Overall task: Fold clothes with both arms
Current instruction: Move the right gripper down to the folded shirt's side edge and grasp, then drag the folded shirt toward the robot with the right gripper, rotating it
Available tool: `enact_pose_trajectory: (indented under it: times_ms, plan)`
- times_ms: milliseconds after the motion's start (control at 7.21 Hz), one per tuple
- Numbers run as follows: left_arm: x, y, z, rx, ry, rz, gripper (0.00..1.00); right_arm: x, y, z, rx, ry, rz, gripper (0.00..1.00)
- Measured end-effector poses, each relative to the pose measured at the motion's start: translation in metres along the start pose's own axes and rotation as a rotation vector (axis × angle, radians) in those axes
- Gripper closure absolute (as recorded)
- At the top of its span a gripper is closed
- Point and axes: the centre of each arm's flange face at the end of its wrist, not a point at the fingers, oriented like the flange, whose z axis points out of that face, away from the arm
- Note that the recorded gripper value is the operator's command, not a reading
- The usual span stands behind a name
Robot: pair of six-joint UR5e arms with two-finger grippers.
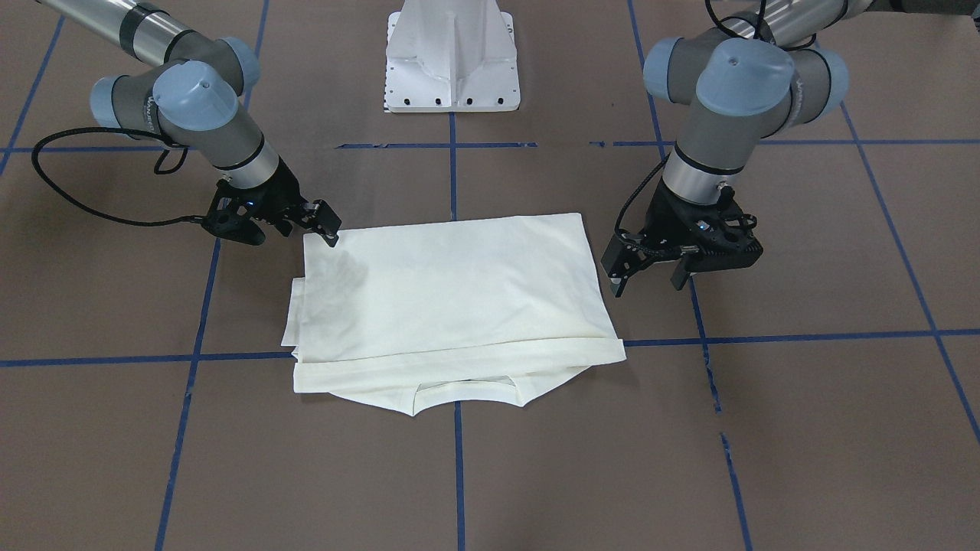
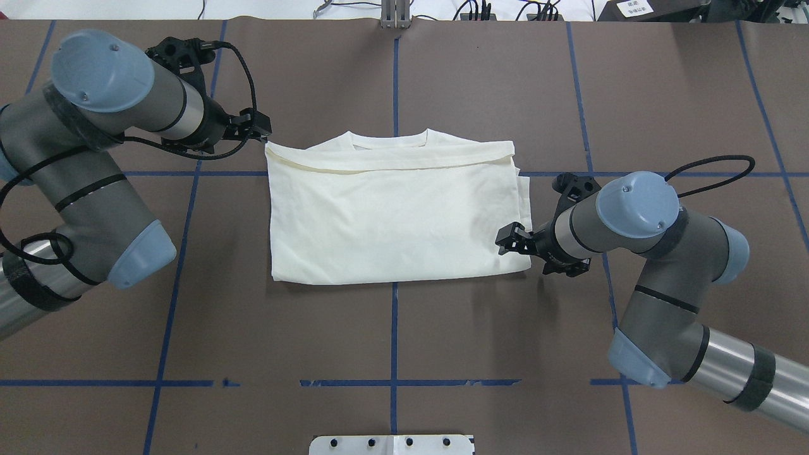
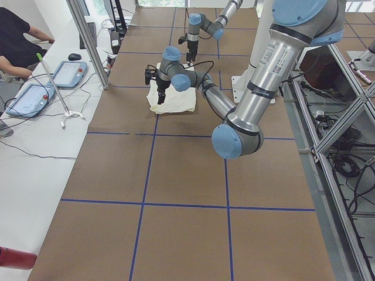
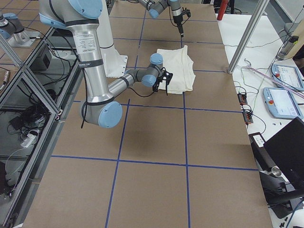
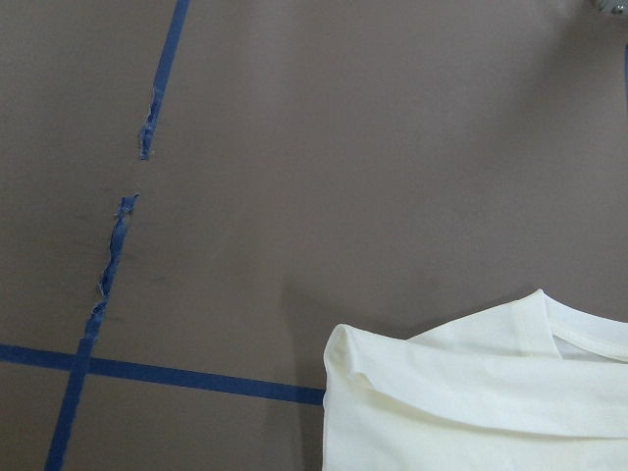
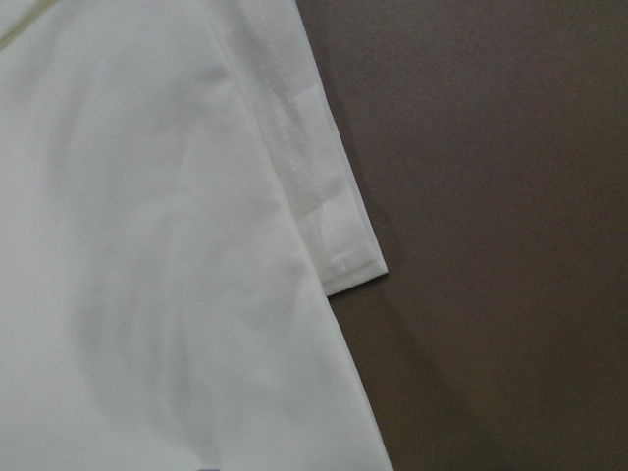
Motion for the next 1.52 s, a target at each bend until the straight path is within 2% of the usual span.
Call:
enact_pose_trajectory:
  times_ms: [139,277,832,970,1248,1525]
  plan:
    - [0.0,0.0,0.0,0.0,0.0,0.0,0.0,0.0,0.002,0.002,-0.002,0.009,0.002,0.96]
    - [0.0,0.0,0.0,0.0,0.0,-0.001,0.0,-0.001,0.002,0.002,-0.004,0.012,0.002,1.0]
    - [0.001,0.0,-0.001,0.0,0.003,-0.004,0.0,0.002,0.004,-0.004,-0.008,0.01,-0.003,1.0]
    - [0.001,0.0,-0.002,0.002,0.005,-0.005,0.0,0.011,0.012,-0.013,-0.016,0.003,-0.014,1.0]
    - [0.003,0.003,-0.002,0.002,0.007,-0.008,0.0,0.051,0.067,-0.045,-0.078,0.002,-0.07,1.0]
    - [0.007,0.013,0.004,-0.01,0.006,-0.022,0.0,0.092,0.128,-0.05,-0.176,0.059,-0.128,1.0]
